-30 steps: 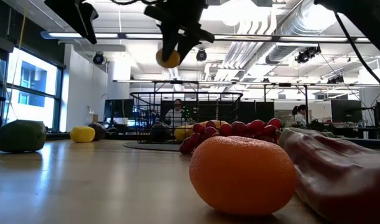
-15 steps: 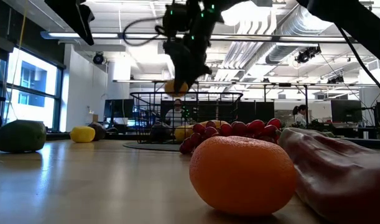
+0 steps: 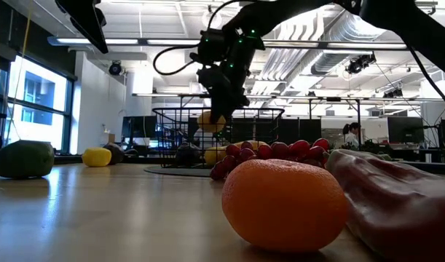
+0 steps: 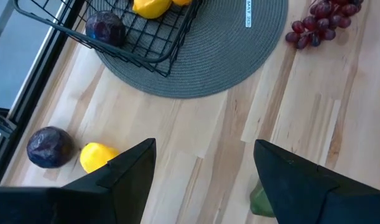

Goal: Build produce basket
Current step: Put the bottom yellow lemon into the black wire basket, then put the top green lime into the black wire basket

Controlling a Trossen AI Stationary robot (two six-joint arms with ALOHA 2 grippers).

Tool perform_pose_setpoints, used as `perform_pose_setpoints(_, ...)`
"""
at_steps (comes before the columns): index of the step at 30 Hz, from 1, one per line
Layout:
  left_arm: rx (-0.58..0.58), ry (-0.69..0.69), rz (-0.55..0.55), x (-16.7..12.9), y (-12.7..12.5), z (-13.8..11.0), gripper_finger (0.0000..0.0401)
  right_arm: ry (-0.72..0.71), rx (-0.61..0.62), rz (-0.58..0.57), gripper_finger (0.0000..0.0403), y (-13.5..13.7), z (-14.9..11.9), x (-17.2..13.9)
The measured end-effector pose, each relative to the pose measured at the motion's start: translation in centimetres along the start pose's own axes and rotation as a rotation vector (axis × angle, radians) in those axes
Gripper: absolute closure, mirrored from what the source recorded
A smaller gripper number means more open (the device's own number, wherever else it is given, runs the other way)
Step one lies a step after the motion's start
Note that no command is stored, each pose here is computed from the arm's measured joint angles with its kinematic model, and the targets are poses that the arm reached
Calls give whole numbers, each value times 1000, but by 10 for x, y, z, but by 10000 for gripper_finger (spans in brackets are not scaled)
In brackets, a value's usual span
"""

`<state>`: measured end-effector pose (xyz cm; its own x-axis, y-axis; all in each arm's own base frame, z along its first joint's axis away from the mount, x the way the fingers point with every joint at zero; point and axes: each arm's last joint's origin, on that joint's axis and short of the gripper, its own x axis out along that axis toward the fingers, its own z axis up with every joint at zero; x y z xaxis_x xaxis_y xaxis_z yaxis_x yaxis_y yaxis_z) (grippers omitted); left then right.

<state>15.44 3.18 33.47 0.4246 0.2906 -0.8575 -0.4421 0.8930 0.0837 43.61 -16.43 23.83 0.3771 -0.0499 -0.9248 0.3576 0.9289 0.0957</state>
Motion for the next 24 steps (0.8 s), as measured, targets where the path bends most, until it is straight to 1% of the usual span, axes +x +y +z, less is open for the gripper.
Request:
perform_pose_setpoints(7,-15,0,0,0,0,0,139,-11,-17,0,232,-2,1,0)
perform_pose_setpoints(11,-16,0,-4,0,0,0,139,-12,-18,3,208,2,1,0)
perform_pose_setpoints(18,-16,17,-83,0,-2,0,139,-12,-28,7,163,6,1,1)
perform_pose_setpoints(24,-16,19,-91,0,-3,0,138,-12,5,-2,154,6,1,-1)
